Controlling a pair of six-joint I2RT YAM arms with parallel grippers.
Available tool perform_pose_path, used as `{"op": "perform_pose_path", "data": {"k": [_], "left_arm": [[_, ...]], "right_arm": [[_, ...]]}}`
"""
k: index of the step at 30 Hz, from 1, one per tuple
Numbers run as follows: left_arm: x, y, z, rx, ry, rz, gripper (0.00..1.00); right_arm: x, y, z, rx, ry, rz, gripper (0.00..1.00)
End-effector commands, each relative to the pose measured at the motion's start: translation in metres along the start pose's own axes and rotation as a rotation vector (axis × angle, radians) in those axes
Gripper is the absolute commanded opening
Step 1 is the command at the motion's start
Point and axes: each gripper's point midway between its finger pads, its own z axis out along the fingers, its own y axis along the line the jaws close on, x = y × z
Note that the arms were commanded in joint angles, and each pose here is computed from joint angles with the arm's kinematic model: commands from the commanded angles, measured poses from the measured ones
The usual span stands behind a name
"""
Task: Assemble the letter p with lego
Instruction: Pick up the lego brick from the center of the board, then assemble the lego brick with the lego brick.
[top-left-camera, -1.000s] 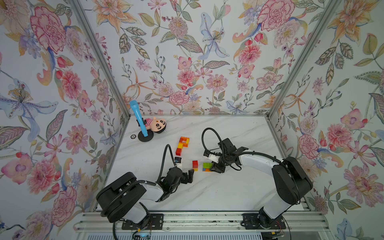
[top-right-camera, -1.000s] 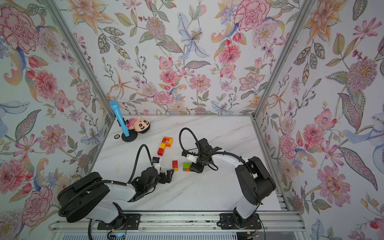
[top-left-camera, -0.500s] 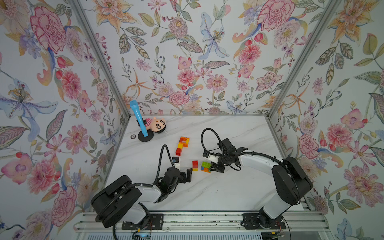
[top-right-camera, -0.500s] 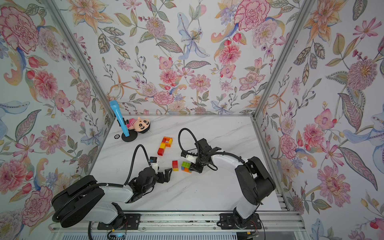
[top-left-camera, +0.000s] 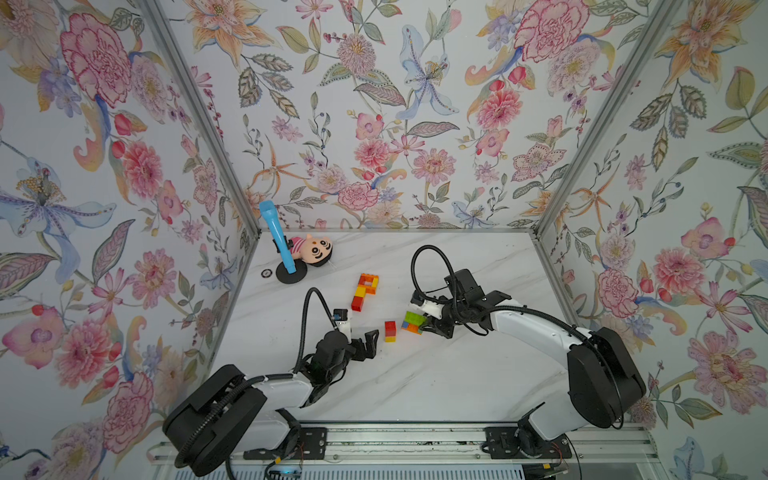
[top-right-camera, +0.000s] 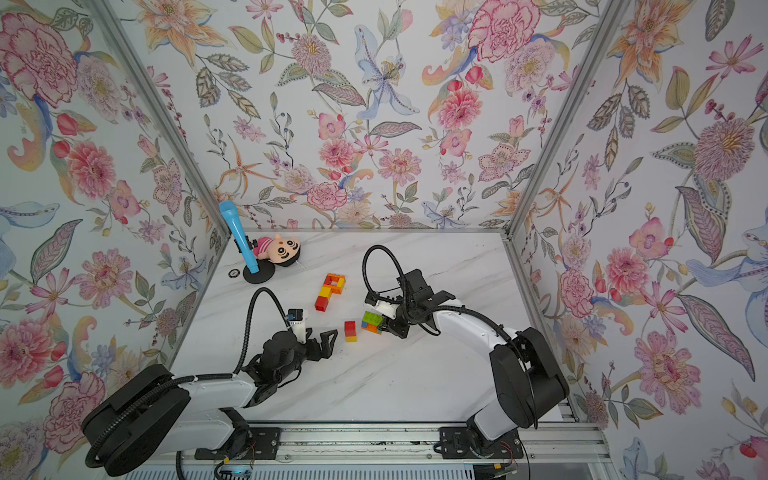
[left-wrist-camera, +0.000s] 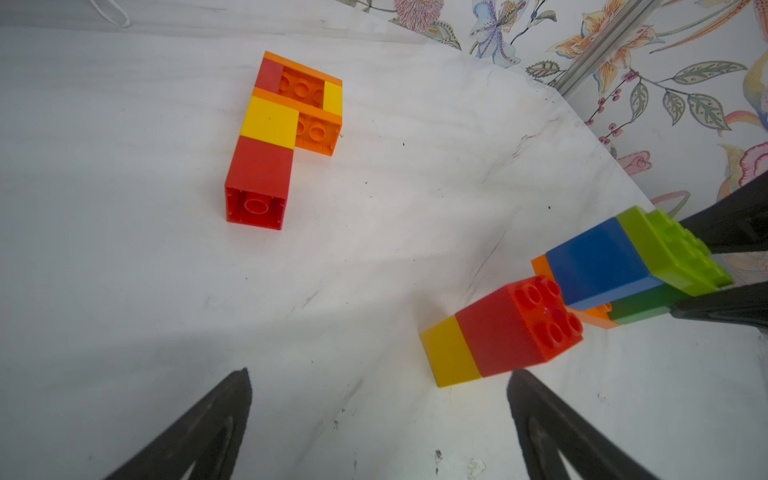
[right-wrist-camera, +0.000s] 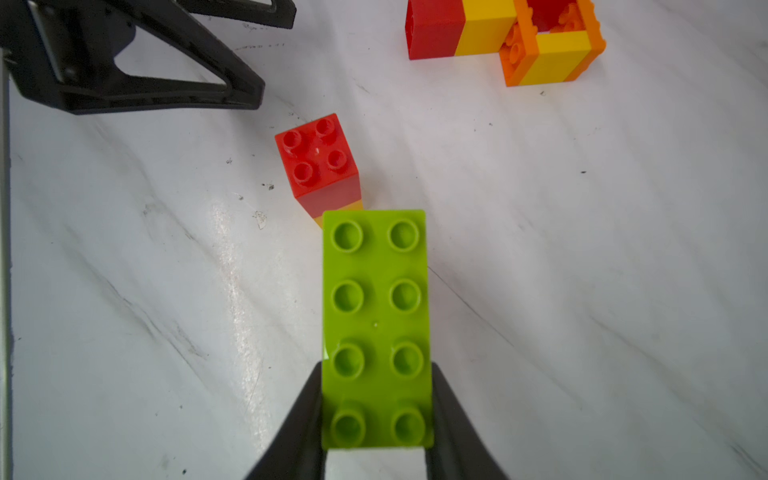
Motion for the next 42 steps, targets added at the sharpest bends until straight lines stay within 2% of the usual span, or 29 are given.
{"op": "perform_pose_path", "data": {"k": [1,7,12,18,32,42], "left_arm": [[0.002,0.005,-0.004,0.008,0.024,-0.002,0.99],[-0.021,0.008,-0.009,0.033,0.025,-0.037,0.99],[-0.043,0.003,-0.014,0.041,0.045,0.005,0.99],[-0.061,-0.007,-0.019,0.075,0.066,0.009,0.99],[-0.072,-0.031,-0.011,0.179,0.097,-0.016,0.99],[-0.073,-0.044,-0.015,0.253,0.083,-0.065,0.99]], "right_arm": [[-0.019,-0.001,-0.016,-0.008,-0.034,-0.06,0.29],[-0.044,0.009,-0.028,-0.077,-0.045,-0.147,0.28],[-0.063,0.016,-0.032,-0.149,-0.045,-0.208,0.28],[-0.066,0.02,-0.026,-0.218,0.01,-0.26,0.27],[-0.07,0.025,-0.009,-0.28,0.042,-0.327,0.25],[-0.062,0.017,0.004,-0.275,0.086,-0.315,0.24]]}}
